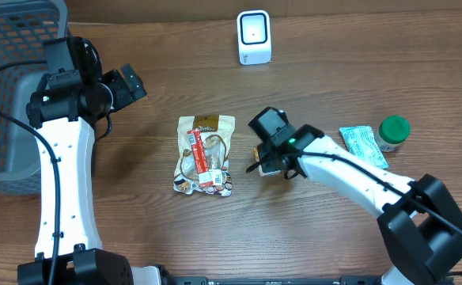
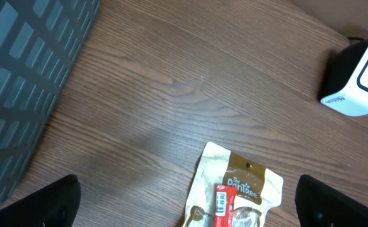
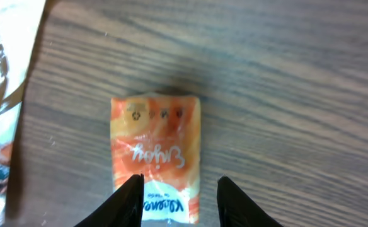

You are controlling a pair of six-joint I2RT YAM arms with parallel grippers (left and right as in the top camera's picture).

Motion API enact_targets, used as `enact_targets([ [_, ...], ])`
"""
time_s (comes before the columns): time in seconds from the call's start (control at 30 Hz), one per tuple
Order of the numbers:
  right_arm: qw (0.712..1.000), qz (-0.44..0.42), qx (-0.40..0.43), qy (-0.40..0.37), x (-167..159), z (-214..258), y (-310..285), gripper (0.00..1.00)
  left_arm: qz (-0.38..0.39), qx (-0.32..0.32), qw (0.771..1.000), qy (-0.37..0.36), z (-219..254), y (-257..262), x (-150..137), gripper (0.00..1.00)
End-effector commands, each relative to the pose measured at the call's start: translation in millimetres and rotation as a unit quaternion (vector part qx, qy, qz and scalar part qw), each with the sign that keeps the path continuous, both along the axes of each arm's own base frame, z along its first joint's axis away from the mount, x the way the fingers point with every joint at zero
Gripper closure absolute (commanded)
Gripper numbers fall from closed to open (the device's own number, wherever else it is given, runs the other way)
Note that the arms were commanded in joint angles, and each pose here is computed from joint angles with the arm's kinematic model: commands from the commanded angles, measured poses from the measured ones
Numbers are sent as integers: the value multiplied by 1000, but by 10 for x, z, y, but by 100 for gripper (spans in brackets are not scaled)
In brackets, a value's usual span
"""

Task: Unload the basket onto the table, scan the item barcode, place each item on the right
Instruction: 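Lower the right gripper around the orange pack and close it, then lift the orange pack and pull it rightward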

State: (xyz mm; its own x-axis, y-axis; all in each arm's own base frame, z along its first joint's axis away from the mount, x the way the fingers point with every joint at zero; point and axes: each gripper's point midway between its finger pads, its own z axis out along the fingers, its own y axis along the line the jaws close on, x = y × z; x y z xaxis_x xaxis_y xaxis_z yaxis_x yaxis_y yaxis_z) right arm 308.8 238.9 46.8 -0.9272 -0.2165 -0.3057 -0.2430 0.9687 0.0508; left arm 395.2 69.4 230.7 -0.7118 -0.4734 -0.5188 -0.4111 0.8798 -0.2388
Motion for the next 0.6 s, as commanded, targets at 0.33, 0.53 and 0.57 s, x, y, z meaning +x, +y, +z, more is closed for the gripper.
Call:
enact_targets([
  [0.33,997,30,53,51,-140,-40,132,68,-3,10,1000,-17,134,20,-11,0],
  [0.53,997,28,45,52,-132,-90,112,72,-3,9,1000,-17,133,19,-12,0],
  [0.57,997,27,41,54,-132,-114,103,73,-3,9,1000,-17,133,19,-12,0],
])
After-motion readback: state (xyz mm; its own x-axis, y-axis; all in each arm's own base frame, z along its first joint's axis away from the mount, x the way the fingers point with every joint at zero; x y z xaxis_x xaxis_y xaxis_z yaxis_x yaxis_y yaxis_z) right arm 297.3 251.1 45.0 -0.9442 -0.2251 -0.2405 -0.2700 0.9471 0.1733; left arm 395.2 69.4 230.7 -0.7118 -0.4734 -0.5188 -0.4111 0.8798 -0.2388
